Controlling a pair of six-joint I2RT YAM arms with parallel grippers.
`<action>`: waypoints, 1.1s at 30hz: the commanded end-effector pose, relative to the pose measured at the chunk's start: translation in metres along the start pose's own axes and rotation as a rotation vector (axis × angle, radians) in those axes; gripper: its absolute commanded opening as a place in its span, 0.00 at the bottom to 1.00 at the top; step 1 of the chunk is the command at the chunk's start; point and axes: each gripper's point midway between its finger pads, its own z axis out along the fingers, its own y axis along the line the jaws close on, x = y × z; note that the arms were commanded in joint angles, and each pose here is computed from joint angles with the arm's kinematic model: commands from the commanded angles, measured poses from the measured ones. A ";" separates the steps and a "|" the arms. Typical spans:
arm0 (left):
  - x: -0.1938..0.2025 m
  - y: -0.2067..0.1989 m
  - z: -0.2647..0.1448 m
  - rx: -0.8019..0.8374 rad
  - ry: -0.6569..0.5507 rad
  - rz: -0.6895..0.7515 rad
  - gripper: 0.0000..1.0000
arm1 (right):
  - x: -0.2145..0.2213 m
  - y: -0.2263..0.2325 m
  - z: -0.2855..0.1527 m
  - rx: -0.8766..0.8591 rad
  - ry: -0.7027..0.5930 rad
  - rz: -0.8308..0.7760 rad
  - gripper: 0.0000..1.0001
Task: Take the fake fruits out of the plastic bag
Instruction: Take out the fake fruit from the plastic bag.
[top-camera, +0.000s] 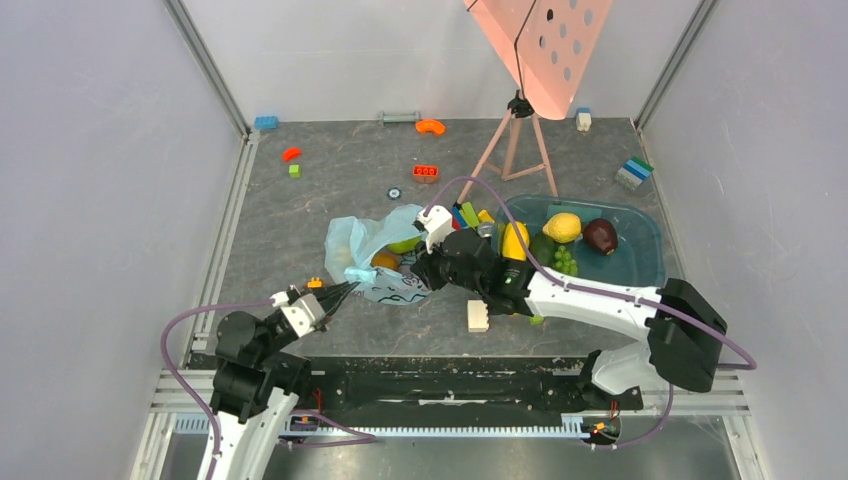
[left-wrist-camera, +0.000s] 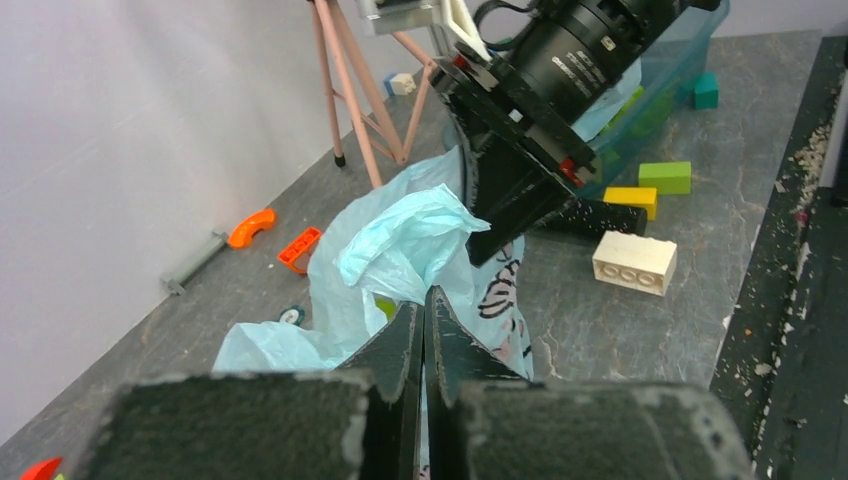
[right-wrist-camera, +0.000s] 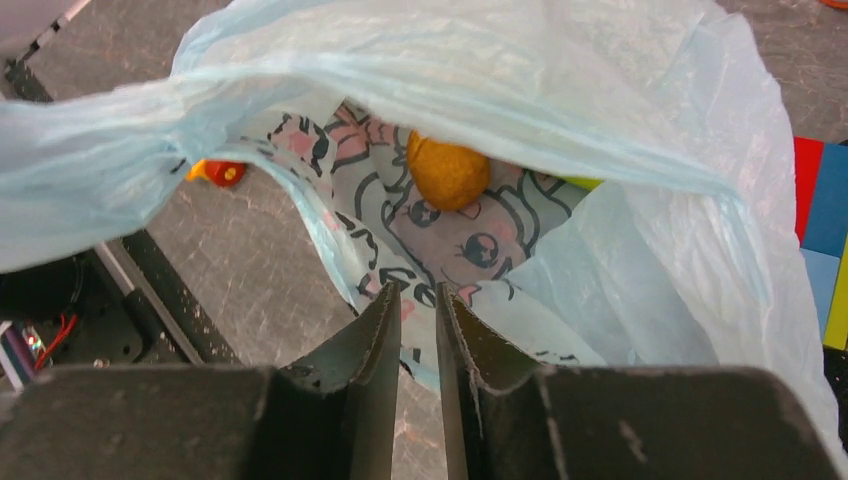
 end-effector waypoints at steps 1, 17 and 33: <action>-0.014 -0.006 -0.011 0.013 -0.026 0.095 0.02 | -0.020 0.000 0.013 0.034 -0.109 0.042 0.21; -0.013 0.008 -0.020 -0.069 0.032 0.129 0.02 | 0.090 0.010 0.010 0.045 0.127 -0.161 0.19; -0.008 0.005 -0.021 -0.052 0.055 0.141 0.02 | 0.078 0.009 0.000 0.048 0.098 -0.153 0.20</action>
